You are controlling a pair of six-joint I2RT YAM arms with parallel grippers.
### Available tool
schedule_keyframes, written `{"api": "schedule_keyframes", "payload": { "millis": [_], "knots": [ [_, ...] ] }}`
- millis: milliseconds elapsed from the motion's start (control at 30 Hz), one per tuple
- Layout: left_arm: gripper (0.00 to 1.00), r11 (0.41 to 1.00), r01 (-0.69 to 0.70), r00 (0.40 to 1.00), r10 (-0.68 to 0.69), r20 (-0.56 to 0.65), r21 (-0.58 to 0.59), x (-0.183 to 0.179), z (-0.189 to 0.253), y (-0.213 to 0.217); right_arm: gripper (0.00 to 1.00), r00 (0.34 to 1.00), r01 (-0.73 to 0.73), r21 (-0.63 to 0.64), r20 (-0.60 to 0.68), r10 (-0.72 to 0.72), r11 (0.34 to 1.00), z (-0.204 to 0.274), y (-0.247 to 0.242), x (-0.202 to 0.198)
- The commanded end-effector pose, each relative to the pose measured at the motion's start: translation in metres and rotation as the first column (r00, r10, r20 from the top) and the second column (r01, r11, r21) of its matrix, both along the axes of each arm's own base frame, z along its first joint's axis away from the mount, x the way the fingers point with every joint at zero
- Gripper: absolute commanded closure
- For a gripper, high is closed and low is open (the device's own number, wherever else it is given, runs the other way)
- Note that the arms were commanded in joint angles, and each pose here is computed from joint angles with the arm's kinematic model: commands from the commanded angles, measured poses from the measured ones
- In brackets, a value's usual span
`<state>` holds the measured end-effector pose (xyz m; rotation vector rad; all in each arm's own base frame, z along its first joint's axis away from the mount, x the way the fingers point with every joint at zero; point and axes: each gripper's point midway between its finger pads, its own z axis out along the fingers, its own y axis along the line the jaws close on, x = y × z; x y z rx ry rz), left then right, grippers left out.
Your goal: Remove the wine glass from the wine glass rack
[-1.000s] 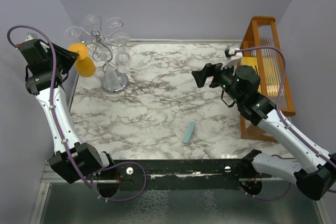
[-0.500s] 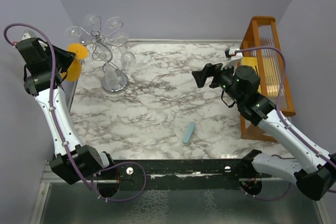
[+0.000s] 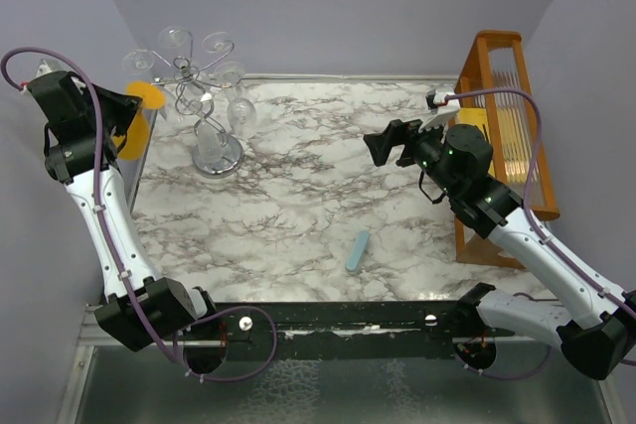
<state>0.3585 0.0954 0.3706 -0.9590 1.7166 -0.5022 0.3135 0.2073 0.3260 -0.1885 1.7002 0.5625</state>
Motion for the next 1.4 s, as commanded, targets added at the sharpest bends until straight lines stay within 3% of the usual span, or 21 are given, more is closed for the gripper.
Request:
{"api": "schedule_keyframes", "payload": {
  "millis": [0,467,867,1367],
  "knots": [
    [1.0,0.999,-0.035,0.996,0.036,0.086,-0.018,0.001,0.027,0.003,0.01,0.999,0.032,0.024,0.027,-0.033,0.999,0.007,-0.007,0.002],
    [1.0,0.997,-0.053,0.987,0.061,0.149,-0.055,0.013,0.048,0.008,0.01,0.999,0.037,0.02,0.024,-0.037,0.999,0.006,-0.006,0.004],
    [1.0,0.991,0.07,0.986,-0.051,0.157,-0.114,0.03,0.046,-0.006,0.01,0.999,0.04,0.018,0.022,-0.041,0.999,0.005,-0.006,0.005],
    [1.0,0.974,0.17,0.981,-0.153,0.118,-0.148,0.022,0.031,-0.026,0.01,0.999,0.043,0.022,0.018,-0.043,0.999,0.005,-0.007,0.004]
  ]
}}
